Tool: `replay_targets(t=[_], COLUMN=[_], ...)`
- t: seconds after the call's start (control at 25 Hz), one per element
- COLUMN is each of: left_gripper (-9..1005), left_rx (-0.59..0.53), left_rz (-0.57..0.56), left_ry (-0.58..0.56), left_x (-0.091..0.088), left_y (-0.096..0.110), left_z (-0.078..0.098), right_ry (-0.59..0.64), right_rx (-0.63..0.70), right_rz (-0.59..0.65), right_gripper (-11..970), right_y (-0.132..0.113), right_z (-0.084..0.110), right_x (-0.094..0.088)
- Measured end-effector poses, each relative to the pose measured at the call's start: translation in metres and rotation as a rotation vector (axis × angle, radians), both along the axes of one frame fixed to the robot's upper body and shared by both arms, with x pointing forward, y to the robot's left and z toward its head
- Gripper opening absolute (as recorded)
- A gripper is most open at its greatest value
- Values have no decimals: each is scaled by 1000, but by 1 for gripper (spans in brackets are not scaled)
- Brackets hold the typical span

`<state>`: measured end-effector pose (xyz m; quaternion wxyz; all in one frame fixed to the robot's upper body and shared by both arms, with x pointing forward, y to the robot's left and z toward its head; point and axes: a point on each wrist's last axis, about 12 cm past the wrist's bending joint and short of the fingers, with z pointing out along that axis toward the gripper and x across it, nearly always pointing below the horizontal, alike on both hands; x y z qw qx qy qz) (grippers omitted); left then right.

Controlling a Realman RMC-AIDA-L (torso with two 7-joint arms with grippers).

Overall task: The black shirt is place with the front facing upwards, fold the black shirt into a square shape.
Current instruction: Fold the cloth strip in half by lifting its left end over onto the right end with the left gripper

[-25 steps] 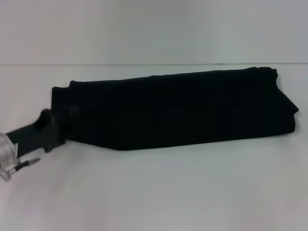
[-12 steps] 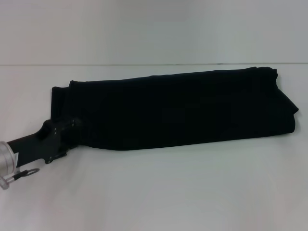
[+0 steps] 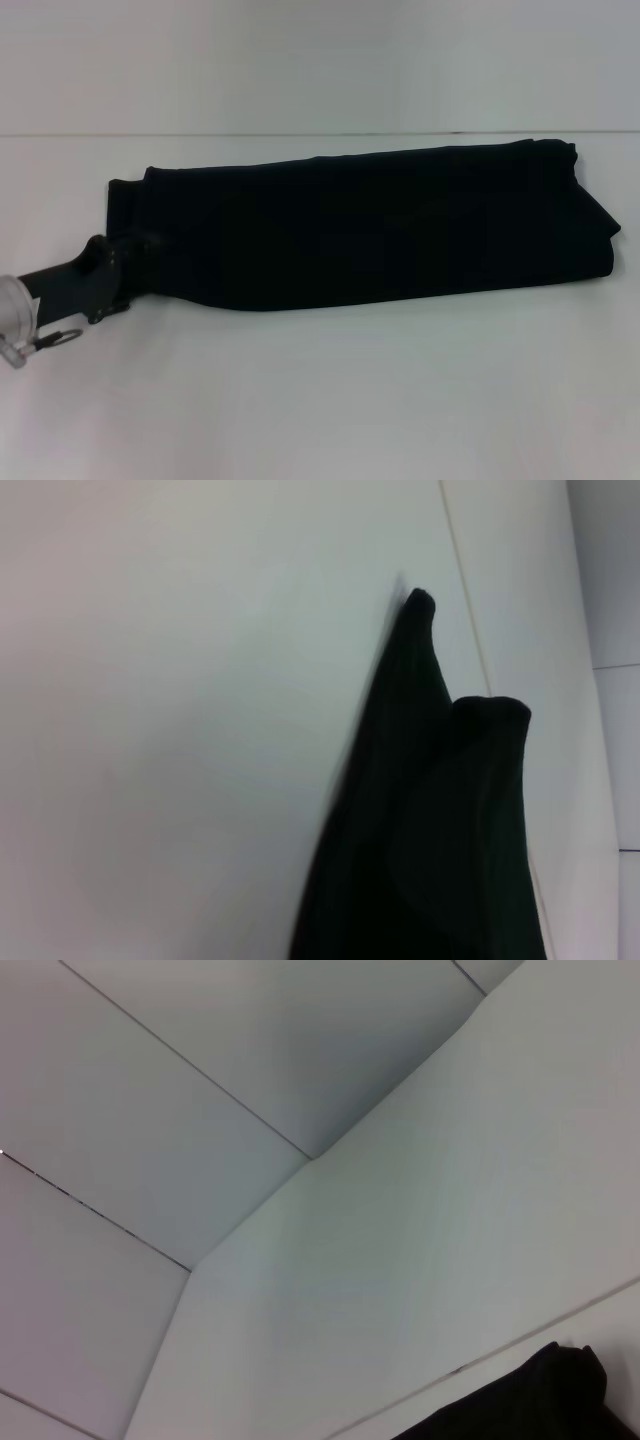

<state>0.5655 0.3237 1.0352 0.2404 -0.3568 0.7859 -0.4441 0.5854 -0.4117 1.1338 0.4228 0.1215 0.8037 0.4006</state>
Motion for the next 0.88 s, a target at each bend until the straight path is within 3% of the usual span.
replay_targets(t=[0.28,0.52,0.88], left_gripper=[739,739,738], left_rx=[-12,15,52], left_rz=[-53,-16,-42], left_ry=[-95,-50,-36], left_x=[9,7,18], left_y=[-5,-6,-10], left_z=[16,4,8], right_ry=[-4,-3,-2], right_rx=[-2,-1,1], right_rz=[-3,-11,-13], right_gripper=[856,857,857], right_y=[-2,-2,-3], right_z=[2,1,0], right_x=[1,0,0])
